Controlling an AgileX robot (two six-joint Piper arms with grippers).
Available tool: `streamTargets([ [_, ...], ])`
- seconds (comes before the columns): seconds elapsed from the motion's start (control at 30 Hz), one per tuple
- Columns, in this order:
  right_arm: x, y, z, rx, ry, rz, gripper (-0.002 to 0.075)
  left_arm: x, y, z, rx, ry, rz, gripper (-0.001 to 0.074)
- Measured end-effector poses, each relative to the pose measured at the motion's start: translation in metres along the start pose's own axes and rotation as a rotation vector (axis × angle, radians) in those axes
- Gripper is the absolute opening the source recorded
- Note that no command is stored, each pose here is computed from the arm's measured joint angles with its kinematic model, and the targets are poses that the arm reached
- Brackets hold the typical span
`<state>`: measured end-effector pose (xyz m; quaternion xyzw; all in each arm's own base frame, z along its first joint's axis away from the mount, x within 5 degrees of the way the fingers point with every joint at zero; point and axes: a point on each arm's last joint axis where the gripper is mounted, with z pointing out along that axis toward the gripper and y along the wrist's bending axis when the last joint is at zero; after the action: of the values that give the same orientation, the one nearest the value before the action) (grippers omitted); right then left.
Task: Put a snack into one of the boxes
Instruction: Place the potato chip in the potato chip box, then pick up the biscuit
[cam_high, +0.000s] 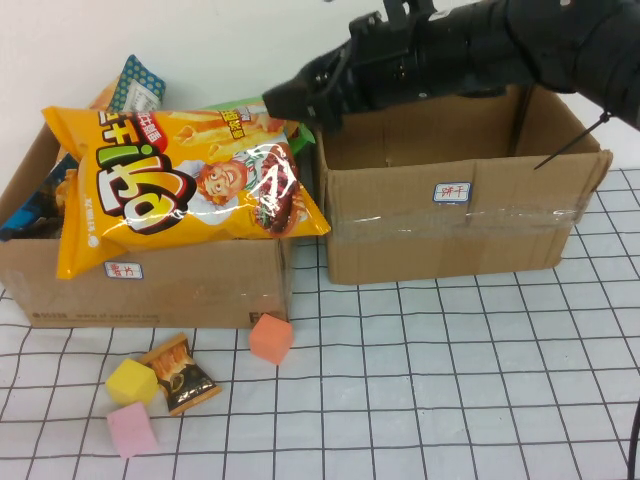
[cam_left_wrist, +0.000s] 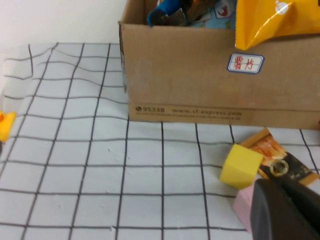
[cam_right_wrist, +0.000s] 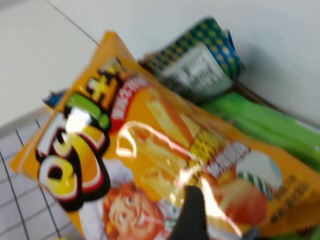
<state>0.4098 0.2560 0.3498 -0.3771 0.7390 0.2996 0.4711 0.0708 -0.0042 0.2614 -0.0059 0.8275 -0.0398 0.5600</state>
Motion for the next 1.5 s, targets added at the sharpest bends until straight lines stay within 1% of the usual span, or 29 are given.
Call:
streamTargets([
  [0.07, 0.001, 0.001, -0.003, -0.002, 0.027, 0.002, 0.0545, 0.001, -0.001, 0.0, 0.008, 0.013, -0.017, -0.0001],
  [0.1, 0.001, 0.001, -0.005, -0.002, 0.046, 0.006, 0.0519, 0.002, -0.001, 0.0, 0.016, 0.02, -0.032, -0.0001],
  [0.13, 0.0, 0.002, -0.01, -0.002, 0.073, 0.007, 0.0472, 0.003, -0.003, 0.0, 0.028, 0.033, -0.056, -0.0001],
  [0.2, -0.001, 0.005, -0.023, -0.002, 0.148, 0.001, 0.0347, 0.005, -0.006, 0.002, 0.062, 0.077, -0.095, -0.0001],
  [0.27, -0.003, 0.011, -0.041, 0.013, 0.245, -0.031, 0.0169, 0.007, -0.011, 0.007, 0.103, 0.145, -0.118, -0.0001],
  [0.3, -0.005, 0.014, -0.05, 0.024, 0.284, -0.049, 0.0113, 0.007, -0.013, 0.01, 0.121, 0.173, -0.118, -0.0001],
  [0.37, -0.007, 0.019, -0.072, 0.06, 0.38, -0.095, 0.0054, 0.004, -0.017, 0.018, 0.158, 0.229, -0.123, -0.0001],
  [0.47, -0.007, 0.024, -0.1, 0.136, 0.465, -0.137, 0.0024, 0.001, -0.02, 0.037, 0.178, 0.326, -0.084, -0.0001],
  [0.6, 0.005, 0.034, -0.134, 0.256, 0.488, -0.146, 0.0014, -0.002, -0.021, 0.064, 0.171, 0.436, -0.061, -0.0001],
  [0.63, 0.012, 0.037, -0.141, 0.279, 0.488, -0.141, 0.0013, -0.003, -0.022, 0.07, 0.17, 0.459, -0.061, -0.0001],
  [0.67, 0.032, 0.044, -0.151, 0.301, 0.495, -0.124, 0.0013, -0.007, -0.023, 0.083, 0.169, 0.482, -0.072, -0.0001],
  [0.8, 0.067, 0.061, -0.172, 0.326, 0.48, -0.091, 0.0012, -0.016, -0.027, 0.102, 0.181, 0.499, -0.071, -0.0001],
  [0.9, 0.088, 0.073, -0.187, 0.329, 0.484, -0.08, 0.0011, -0.02, -0.041, 0.12, 0.225, 0.553, -0.034, -0.0001],
  [0.97, 0.098, 0.081, -0.197, 0.333, 0.484, -0.075, 0.0011, -0.021, -0.054, 0.134, 0.261, 0.589, 0.021, -0.0001],
  [1.07, 0.113, 0.088, -0.208, 0.343, 0.502, -0.072, 0.0011, -0.019, -0.069, 0.153, 0.274, 0.603, 0.089, -0.0001],
  [1.13, 0.119, 0.092, -0.215, 0.361, 0.502, -0.069, 0.0011, -0.012, -0.08, 0.169, 0.274, 0.618, 0.154, 0.0018],
  [1.17, 0.12, 0.093, -0.218, 0.37, 0.502, -0.071, 0.0011, -0.009, -0.083, 0.174, 0.274, 0.626, 0.175, 0.0046],
  [1.2, 0.121, 0.095, -0.222, 0.378, 0.499, -0.07, 0.0011, -0.008, -0.086, 0.179, 0.274, 0.63, 0.196, 0.0091],
  [1.27, 0.121, 0.097, -0.229, 0.395, 0.497, -0.071, 0.0011, -0.004, -0.092, 0.191, 0.275, 0.651, 0.22, 0.0215],
  [1.3, 0.122, 0.099, -0.232, 0.401, 0.5, -0.076, 0.0011, -0.002, -0.094, 0.196, 0.275, 0.664, 0.227, 0.0283],
  [1.33, 0.121, 0.1, -0.234, 0.407, 0.498, -0.078, 0.0011, -0.002, -0.097, 0.202, 0.274, 0.664, 0.231, 0.0391],
  [1.37, 0.121, 0.1, -0.236, 0.409, 0.499, -0.079, 0.0011, -0.001, -0.099, 0.208, 0.274, 0.669, 0.241, 0.0477],
  [1.4, 0.12, 0.101, -0.238, 0.416, 0.498, -0.088, 0.0011, -0.001, -0.1, 0.213, 0.272, 0.673, 0.252, 0.0539],
  [1.43, 0.12, 0.102, -0.24, 0.416, 0.498, -0.086, 0.0011, 0.0, -0.101, 0.218, 0.27, 0.678, 0.269, 0.0594],
  [1.5, 0.121, 0.102, -0.241, 0.414, 0.507, -0.083, 0.0011, 0.002, -0.102, 0.228, 0.267, 0.687, 0.302, 0.0652],
])
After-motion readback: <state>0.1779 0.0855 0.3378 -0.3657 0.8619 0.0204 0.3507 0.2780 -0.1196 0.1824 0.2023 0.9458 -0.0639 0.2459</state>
